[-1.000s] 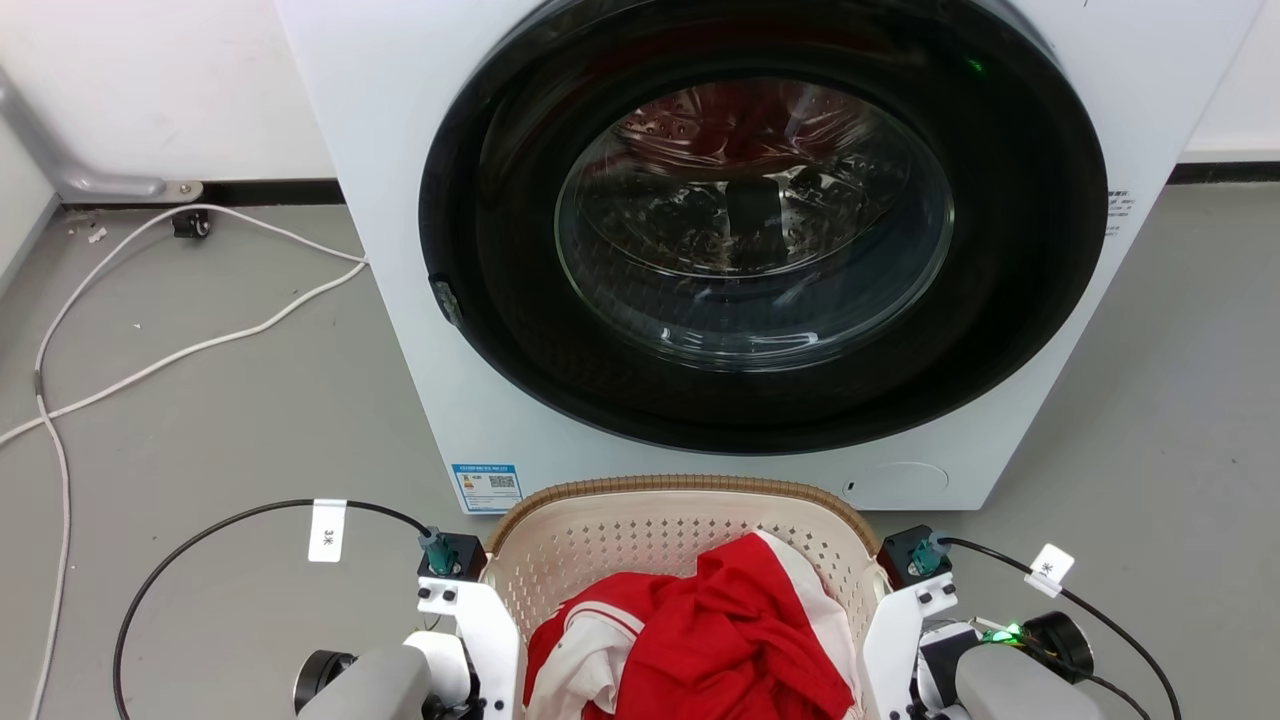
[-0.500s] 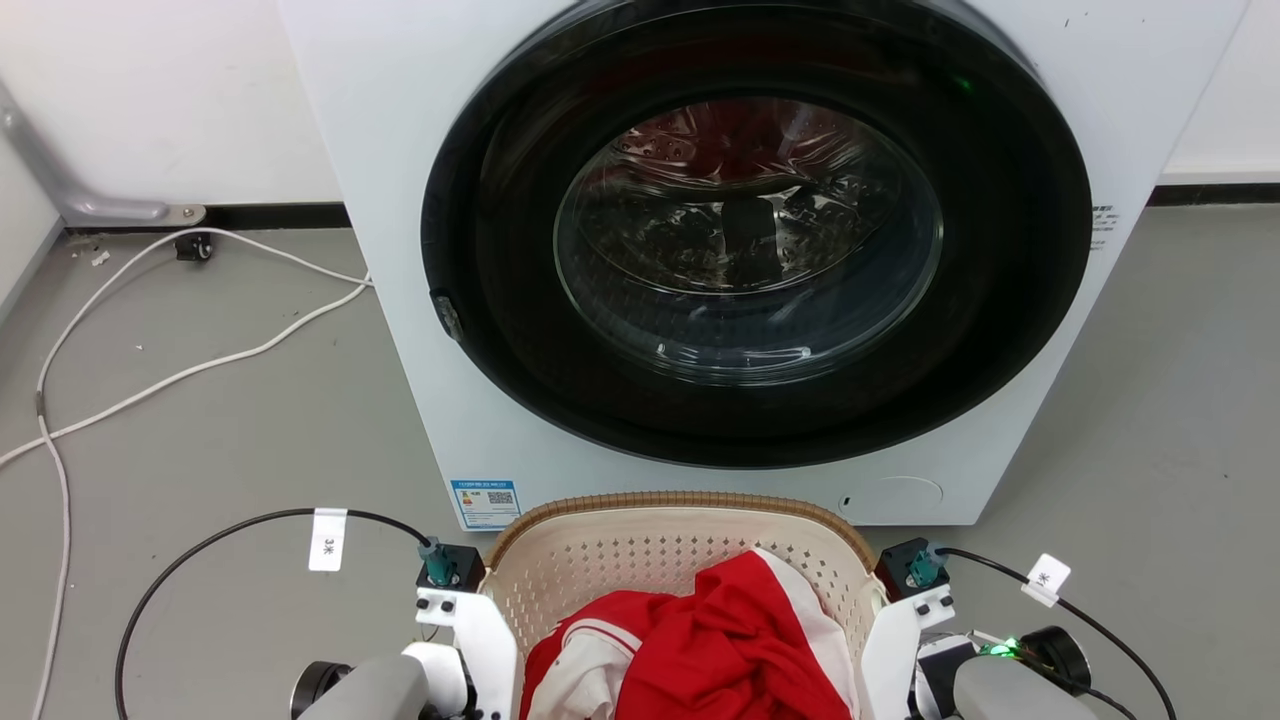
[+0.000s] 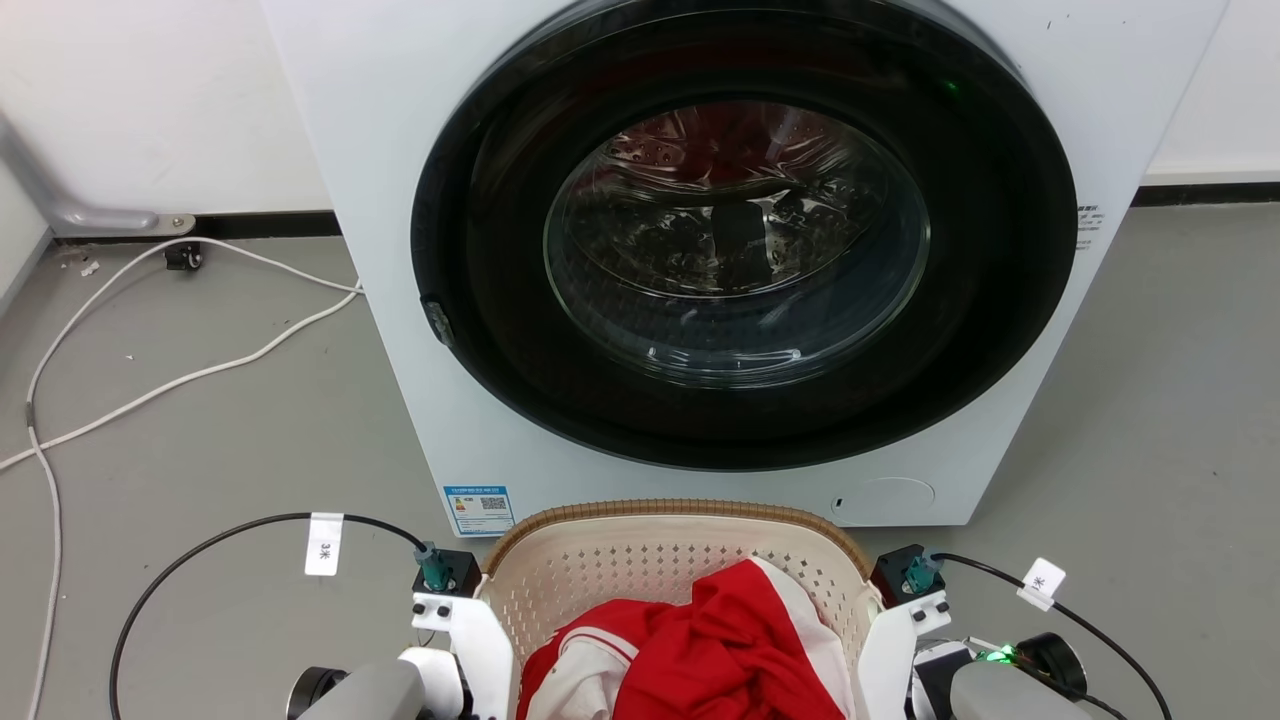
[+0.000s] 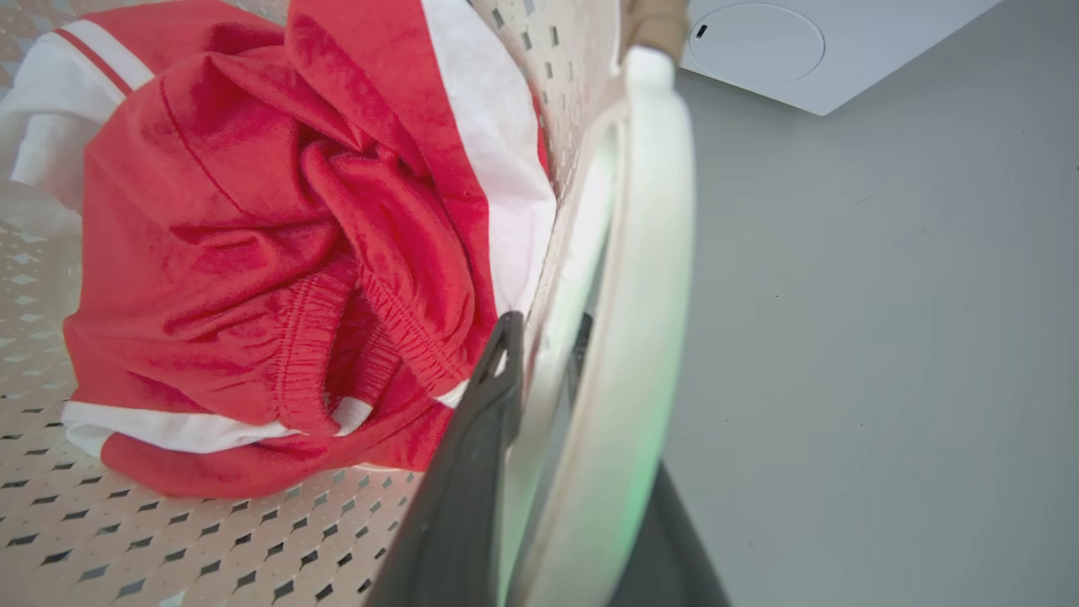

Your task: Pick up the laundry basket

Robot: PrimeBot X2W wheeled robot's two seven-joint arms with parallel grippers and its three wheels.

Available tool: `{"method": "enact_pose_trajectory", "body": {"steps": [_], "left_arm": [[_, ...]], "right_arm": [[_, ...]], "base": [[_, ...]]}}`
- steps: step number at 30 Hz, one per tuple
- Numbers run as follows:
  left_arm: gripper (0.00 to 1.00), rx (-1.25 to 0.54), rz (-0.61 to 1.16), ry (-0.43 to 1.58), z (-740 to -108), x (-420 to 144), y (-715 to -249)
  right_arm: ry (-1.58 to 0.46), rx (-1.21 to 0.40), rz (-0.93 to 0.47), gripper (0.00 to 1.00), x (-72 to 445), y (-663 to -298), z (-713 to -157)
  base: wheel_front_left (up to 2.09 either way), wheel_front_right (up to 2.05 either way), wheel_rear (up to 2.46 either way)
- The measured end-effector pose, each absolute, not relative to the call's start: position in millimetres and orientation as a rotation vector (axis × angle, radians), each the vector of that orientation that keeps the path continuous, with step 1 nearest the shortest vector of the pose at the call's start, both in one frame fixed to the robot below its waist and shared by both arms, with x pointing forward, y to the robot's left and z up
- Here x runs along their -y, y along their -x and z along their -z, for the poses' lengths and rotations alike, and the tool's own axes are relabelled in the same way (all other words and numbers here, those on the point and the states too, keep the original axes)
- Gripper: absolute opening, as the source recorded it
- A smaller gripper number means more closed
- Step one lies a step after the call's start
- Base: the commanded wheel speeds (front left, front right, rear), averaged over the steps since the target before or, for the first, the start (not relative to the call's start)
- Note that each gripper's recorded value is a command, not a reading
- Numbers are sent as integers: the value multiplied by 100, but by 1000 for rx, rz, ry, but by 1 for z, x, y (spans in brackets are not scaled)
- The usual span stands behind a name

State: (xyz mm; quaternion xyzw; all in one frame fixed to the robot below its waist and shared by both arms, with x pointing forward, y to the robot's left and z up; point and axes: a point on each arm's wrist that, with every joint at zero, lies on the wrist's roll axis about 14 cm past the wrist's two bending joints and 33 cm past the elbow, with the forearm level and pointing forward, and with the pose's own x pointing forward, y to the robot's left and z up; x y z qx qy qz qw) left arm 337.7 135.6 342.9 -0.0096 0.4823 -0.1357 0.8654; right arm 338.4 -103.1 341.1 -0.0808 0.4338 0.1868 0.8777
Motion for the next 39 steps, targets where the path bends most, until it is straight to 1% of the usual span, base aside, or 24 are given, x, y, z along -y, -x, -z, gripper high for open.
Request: {"method": "enact_pose_trajectory", "body": {"steps": [39], "left_arm": [[0,-1015,288,28,-340,-134,-335]], "right_arm": [[157,-920,-387,0,106,-333,-337]], "base": [[0,0,0]]}}
